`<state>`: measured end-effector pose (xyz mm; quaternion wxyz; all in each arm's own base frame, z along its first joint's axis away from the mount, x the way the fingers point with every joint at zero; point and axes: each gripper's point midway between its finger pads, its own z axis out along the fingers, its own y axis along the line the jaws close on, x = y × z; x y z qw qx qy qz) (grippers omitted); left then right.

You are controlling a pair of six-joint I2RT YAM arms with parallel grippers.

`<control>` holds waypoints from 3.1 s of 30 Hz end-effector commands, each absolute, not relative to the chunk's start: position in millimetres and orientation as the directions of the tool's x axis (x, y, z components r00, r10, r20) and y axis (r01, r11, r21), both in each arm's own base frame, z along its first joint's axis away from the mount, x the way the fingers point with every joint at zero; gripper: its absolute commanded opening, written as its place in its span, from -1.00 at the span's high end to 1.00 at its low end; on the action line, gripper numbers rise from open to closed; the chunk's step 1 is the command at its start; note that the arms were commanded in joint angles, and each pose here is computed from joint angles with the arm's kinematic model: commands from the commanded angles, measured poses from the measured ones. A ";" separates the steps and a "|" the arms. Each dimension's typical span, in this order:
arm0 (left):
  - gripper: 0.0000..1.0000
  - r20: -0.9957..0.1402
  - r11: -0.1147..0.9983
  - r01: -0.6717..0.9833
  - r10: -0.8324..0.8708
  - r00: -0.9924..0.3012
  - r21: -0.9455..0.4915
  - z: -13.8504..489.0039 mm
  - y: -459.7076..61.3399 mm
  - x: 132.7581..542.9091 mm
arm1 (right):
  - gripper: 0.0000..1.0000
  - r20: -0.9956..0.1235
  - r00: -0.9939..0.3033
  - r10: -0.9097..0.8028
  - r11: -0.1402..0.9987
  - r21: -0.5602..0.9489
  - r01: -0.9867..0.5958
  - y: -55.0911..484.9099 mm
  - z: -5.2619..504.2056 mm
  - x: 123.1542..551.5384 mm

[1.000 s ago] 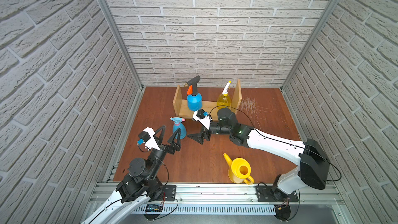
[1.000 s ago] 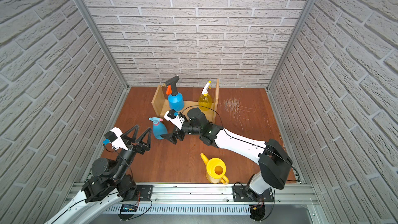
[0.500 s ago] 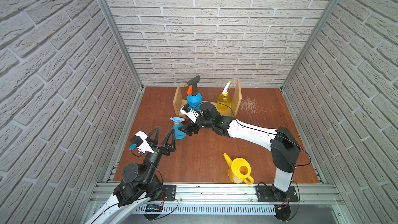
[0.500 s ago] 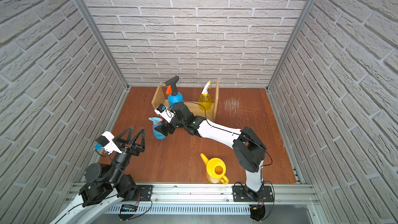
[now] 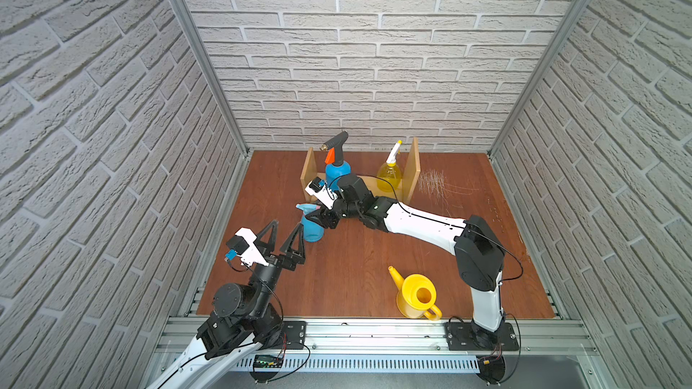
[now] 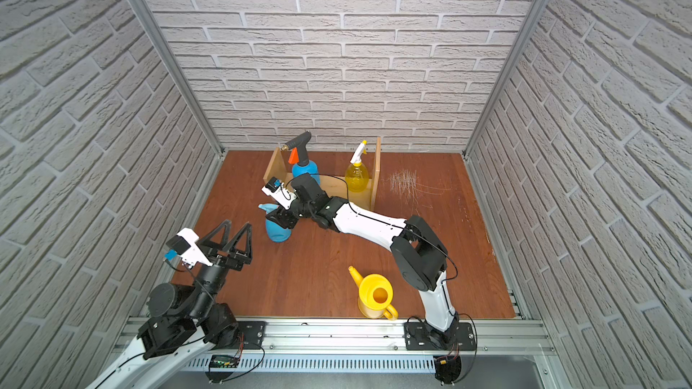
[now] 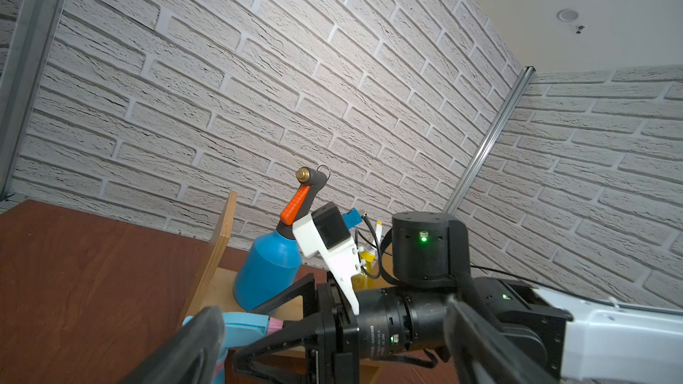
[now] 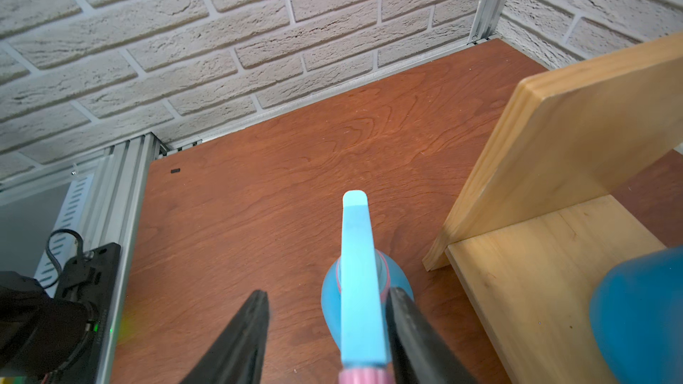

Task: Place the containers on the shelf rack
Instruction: 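Pick up a container from the center of the board.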

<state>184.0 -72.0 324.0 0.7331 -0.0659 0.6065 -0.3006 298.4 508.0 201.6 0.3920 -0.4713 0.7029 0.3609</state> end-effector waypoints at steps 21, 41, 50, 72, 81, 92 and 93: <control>-0.95 -0.863 0.755 0.535 -0.497 0.088 -0.380 341.9 -102.1 170.2 | 0.93 -0.926 -0.221 -0.306 0.267 0.139 -0.954 432.4 289.8 241.5; -0.96 -0.980 0.544 0.819 -0.043 -0.194 -0.185 273.1 -243.1 197.6 | 0.93 -0.954 -0.227 -0.194 0.221 0.184 -0.958 274.6 277.8 177.2; -0.94 -0.926 0.329 0.867 -0.075 -0.370 -0.373 264.4 -266.9 198.9 | 0.93 -0.951 -0.243 -0.191 0.153 0.216 -0.964 280.3 277.3 169.8; -0.57 -0.920 0.103 0.921 0.080 -0.383 -0.375 263.2 -297.1 158.7 | 0.93 -0.947 -0.246 -0.208 0.011 0.249 -0.968 292.1 277.5 151.6; -0.07 -0.914 0.051 0.924 0.136 -0.383 -0.380 259.3 -303.5 149.7 | 0.93 -0.948 -0.242 -0.207 0.007 0.245 -0.969 291.5 278.4 149.9; 1.00 -0.931 0.106 0.937 0.121 -0.345 -0.333 262.0 -296.6 152.9 | 0.34 -0.952 -0.242 -0.188 0.044 0.238 -0.970 290.6 282.0 153.1; 1.00 -0.935 0.124 0.939 0.118 -0.335 -0.321 262.0 -294.9 154.4 | 0.17 -0.955 -0.239 -0.174 0.069 0.230 -0.971 289.5 284.2 156.1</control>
